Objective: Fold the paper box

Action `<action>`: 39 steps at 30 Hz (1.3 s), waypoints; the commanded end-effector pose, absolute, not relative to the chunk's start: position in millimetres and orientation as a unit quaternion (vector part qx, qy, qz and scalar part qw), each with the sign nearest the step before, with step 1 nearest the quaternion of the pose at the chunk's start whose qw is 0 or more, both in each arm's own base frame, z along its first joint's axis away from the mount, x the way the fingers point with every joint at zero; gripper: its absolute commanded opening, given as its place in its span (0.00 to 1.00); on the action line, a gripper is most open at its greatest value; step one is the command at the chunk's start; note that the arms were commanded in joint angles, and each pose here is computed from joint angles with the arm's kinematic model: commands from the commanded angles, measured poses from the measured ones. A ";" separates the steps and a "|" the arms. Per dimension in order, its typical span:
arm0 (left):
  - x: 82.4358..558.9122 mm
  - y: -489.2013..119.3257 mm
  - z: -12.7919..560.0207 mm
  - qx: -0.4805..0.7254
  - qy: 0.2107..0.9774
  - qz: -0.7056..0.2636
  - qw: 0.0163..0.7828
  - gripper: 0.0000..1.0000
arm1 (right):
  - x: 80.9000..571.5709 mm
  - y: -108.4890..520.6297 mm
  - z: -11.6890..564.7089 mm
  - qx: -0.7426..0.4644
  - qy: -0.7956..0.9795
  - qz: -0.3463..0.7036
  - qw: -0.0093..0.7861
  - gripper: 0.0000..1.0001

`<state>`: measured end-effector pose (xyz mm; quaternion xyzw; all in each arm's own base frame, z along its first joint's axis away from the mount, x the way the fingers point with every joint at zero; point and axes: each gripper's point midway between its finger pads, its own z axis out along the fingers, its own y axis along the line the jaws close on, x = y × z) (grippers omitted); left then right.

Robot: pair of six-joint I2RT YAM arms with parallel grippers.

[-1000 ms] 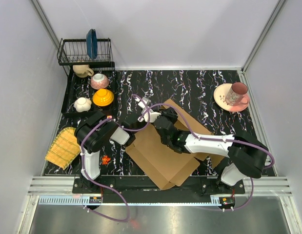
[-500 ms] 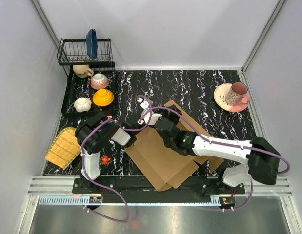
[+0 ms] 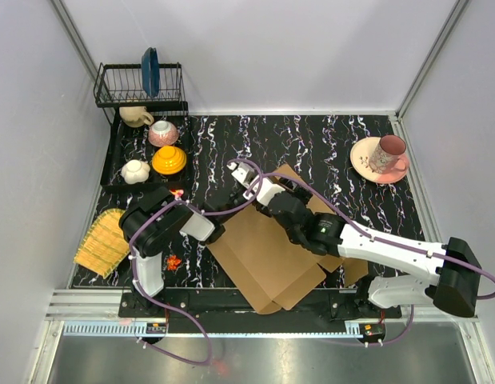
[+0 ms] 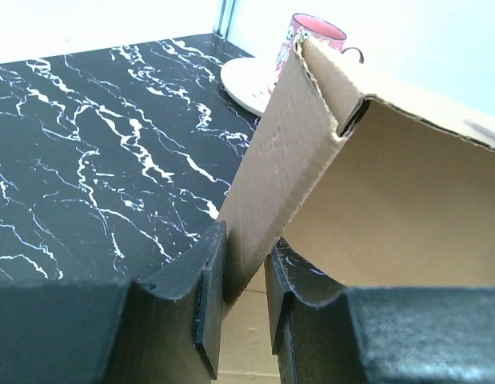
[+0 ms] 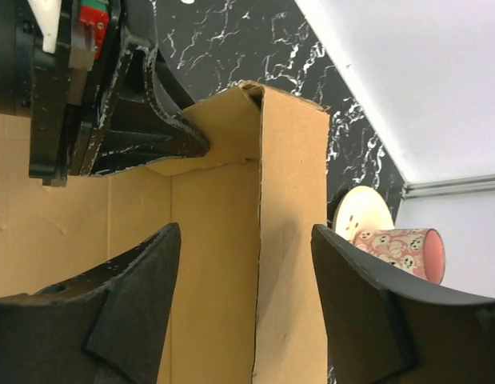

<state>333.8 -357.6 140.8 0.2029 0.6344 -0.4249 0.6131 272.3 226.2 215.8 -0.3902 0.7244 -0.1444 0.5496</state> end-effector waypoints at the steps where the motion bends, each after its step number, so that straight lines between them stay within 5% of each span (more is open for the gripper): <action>1: 349.4 -321.2 196.0 0.113 0.556 -0.449 0.690 0.26 | 281.3 221.9 328.2 -0.149 0.719 0.019 0.679 0.78; 16: 345.9 -318.9 190.6 0.105 0.564 -0.455 0.681 0.25 | 303.8 212.7 290.1 -0.231 0.735 -0.179 0.612 0.81; 25: 345.9 -318.3 184.3 0.104 0.571 -0.453 0.677 0.25 | 321.7 218.5 319.0 -0.266 0.690 -0.313 0.596 0.82; 34: 345.4 -317.2 182.7 0.105 0.572 -0.449 0.678 0.25 | 319.2 202.7 339.7 -0.124 0.735 -0.135 0.653 0.82; 39: 347.1 -312.7 184.3 0.095 0.573 -0.439 0.686 0.25 | 342.8 179.5 309.9 -0.025 0.782 0.016 0.623 0.61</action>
